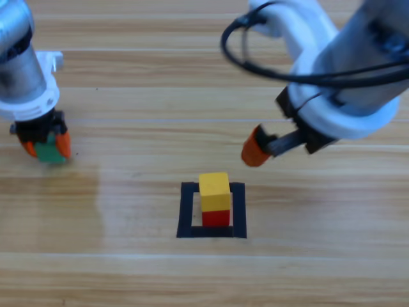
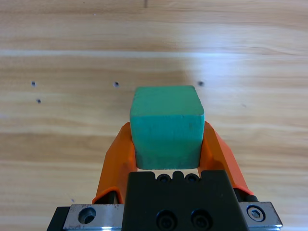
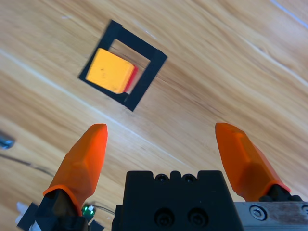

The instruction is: Stack the blocks in the rectangular block: red at the bottom, yellow in the middle, green on top

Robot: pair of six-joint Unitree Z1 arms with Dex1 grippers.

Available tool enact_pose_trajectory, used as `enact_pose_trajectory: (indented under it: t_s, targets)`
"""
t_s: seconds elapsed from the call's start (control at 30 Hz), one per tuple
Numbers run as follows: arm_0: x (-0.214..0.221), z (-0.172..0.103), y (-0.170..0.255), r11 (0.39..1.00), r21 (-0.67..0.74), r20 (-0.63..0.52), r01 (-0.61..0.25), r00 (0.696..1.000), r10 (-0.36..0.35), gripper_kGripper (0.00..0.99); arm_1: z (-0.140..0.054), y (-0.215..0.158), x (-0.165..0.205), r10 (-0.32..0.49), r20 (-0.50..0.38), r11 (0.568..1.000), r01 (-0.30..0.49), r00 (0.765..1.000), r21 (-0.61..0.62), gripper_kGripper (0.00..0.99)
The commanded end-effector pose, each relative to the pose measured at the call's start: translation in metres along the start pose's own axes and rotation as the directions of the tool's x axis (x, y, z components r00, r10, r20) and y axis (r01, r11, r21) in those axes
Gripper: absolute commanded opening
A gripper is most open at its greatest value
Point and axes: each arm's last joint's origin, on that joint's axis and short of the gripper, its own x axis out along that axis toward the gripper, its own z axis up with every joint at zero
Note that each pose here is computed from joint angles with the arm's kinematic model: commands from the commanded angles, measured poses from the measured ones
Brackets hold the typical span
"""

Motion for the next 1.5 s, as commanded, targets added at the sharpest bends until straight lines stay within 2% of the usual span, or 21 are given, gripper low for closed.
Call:
enact_pose_trajectory:
  t_s: [0.03,0.1,0.17,0.4,0.53,0.6,0.87,1.03,1.5]
  targets:
    - [-0.064,-0.028,-0.058,0.998,0.022,0.080,0.065,0.995,-0.066,0.078,-0.028,-0.054,-0.014,0.154,0.126,0.988,-0.155,0.980,-0.004,0.986]
    - [-0.083,-0.038,-0.071,0.997,0.015,0.100,0.075,0.992,-0.076,0.078,-0.040,-0.063,-0.018,0.215,0.174,0.977,-0.209,0.961,-0.050,0.986]
    - [-0.098,-0.047,-0.091,0.998,0.017,0.108,0.063,0.992,-0.064,0.078,-0.048,-0.068,-0.024,0.233,0.197,0.972,-0.220,0.952,-0.087,0.986]
    - [-0.121,-0.090,-0.143,0.999,0.033,0.127,0.039,0.991,-0.043,0.078,-0.060,-0.071,-0.023,0.225,0.175,0.966,-0.196,0.959,-0.166,0.990]
    - [-0.119,-0.107,-0.165,0.999,0.042,0.115,0.026,0.993,-0.031,0.078,-0.069,-0.075,-0.038,0.235,0.211,0.962,-0.196,0.949,-0.191,0.990]
    - [-0.118,-0.113,-0.184,0.998,0.059,0.104,-0.002,0.995,-0.004,0.078,-0.072,-0.078,-0.045,0.210,0.234,0.960,-0.155,0.949,-0.232,0.990]
    - [-0.107,-0.128,-0.219,0.994,0.094,0.084,-0.053,0.995,0.045,0.078,-0.077,-0.079,-0.051,0.226,0.230,0.955,-0.169,0.947,-0.243,0.990]
    - [-0.098,-0.137,-0.235,0.993,0.106,0.078,-0.058,0.996,0.050,0.078,-0.079,-0.079,-0.054,0.230,0.227,0.954,-0.173,0.946,-0.244,0.990]
    - [-0.063,-0.130,-0.264,0.993,0.098,0.024,-0.071,0.997,0.069,0.078,-0.080,-0.080,-0.056,0.246,0.211,0.949,-0.190,0.946,-0.253,0.989]
